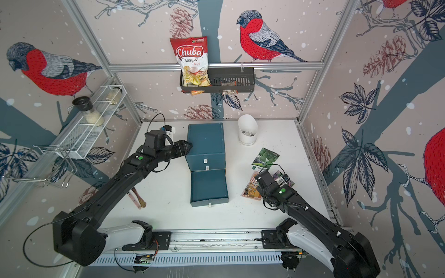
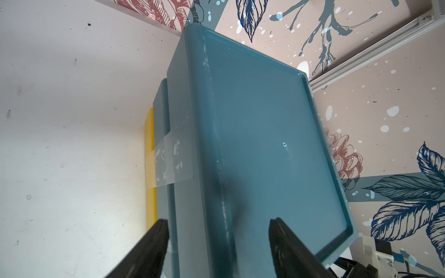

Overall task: Take the seed bags out of the drawer
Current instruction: Adjust the seed packet at the center of the board, then place the seed packet at the center of the board.

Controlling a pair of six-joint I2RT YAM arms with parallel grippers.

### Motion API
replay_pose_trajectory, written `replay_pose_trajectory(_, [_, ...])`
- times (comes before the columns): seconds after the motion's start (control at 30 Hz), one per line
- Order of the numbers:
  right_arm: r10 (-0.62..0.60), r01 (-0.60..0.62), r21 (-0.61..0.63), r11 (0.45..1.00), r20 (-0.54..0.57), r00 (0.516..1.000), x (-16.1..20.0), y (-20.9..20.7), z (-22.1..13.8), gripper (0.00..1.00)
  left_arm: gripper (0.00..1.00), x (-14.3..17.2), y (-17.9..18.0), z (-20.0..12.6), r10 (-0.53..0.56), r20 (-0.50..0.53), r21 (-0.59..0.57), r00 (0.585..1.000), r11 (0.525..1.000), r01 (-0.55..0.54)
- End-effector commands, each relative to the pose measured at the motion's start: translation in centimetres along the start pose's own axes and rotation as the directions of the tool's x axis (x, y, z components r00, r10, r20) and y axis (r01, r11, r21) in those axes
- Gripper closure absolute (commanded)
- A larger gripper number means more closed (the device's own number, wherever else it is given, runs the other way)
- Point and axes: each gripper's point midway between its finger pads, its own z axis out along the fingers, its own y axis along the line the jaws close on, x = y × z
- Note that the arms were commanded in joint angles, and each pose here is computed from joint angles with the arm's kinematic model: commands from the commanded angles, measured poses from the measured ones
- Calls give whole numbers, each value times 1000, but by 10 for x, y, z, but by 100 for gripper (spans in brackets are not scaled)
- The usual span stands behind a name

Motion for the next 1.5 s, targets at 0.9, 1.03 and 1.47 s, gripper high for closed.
replay_pose_trajectory(0.9, [-238, 244, -100, 964, 75, 968, 10, 62, -23, 15, 27, -15, -2, 12, 28, 17, 2, 999, 1000, -28])
replay_pose_trajectory(1.03, [-367, 396, -236, 887, 158, 917, 44, 93, -65, 18, 27, -22, -4, 16, 25, 26, 4, 999, 1000, -25])
replay_pose_trajectory(1.47, [-650, 652, -518, 553, 221, 727, 226, 101, -102, 19, 51, 11, 3, 46, 27, -90, 11, 996, 1000, -26])
